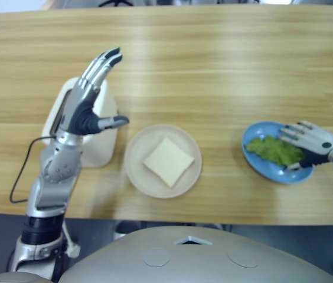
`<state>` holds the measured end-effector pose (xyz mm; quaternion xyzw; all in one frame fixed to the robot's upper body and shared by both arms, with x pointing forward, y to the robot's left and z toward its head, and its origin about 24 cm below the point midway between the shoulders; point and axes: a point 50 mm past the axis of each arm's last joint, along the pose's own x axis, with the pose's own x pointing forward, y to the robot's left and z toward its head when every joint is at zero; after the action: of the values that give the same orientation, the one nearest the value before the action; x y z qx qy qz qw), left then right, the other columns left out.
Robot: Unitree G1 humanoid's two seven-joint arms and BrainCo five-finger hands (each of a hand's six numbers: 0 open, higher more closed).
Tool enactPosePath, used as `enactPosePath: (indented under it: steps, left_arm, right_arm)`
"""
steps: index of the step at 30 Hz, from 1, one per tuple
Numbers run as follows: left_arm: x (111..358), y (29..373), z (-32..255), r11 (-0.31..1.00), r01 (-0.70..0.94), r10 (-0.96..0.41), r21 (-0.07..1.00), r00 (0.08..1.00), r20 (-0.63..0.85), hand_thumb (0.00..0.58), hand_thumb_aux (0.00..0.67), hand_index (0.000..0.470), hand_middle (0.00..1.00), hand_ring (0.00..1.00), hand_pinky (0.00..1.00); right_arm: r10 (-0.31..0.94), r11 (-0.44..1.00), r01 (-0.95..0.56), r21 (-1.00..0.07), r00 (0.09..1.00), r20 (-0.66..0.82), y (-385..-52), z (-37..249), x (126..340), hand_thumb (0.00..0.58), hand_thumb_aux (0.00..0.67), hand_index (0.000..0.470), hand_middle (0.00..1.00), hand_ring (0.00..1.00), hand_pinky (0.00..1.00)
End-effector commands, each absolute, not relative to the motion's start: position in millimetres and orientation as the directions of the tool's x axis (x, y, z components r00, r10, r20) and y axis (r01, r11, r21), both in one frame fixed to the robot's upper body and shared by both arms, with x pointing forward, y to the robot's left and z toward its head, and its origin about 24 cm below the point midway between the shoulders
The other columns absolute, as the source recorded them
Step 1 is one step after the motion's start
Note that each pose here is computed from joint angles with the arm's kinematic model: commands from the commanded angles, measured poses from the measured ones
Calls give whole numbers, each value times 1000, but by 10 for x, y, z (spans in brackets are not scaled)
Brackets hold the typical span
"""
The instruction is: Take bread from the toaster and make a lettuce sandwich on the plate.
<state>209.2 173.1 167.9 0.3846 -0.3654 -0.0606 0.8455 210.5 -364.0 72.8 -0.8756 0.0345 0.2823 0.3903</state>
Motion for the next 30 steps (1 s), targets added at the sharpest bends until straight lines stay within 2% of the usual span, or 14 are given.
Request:
enactPosePath:
  steps: [1,13,18,26,27,28,29,30]
  left_arm:
    - [2077,1719,1656,689,-170,-384,705,739,554,0,0,0,0,0,0]
    - [2083,1712,1638,674,-167,-390,720,747,539,0,0,0,0,0,0]
    - [2083,1703,1636,673,-164,-393,722,747,536,0,0,0,0,0,0]
    - [2072,1690,1617,668,-153,-402,728,749,527,0,0,0,0,0,0]
    - [2071,1691,1616,668,-152,-403,729,749,526,0,0,0,0,0,0]
    - [2070,1689,1616,668,-151,-404,729,749,526,0,0,0,0,0,0]
    - [2069,1687,1617,668,-150,-405,729,748,525,0,0,0,0,0,0]
    - [2068,1684,1618,668,-149,-406,729,748,525,0,0,0,0,0,0]
  right_arm:
    - [174,-694,-295,-657,816,-551,-3649,690,2071,0,0,0,0,0,0]
    - [171,-688,-314,-654,806,-566,-3666,571,2146,0,0,0,0,0,0]
    - [179,-680,-309,-666,810,-558,-3669,632,2199,0,0,0,0,0,0]
    - [190,-674,-316,-667,799,-570,-3633,530,2190,0,0,0,0,0,0]
    - [190,-674,-318,-666,798,-573,-3631,519,2188,420,318,218,0,0,0]
    - [189,-675,-319,-665,797,-574,-3632,506,2185,420,318,218,0,0,0]
    - [189,-675,-320,-665,796,-575,-3631,499,2185,468,376,258,0,0,0]
    - [190,-675,-319,-665,796,-575,-3627,495,2186,557,536,368,0,0,0]
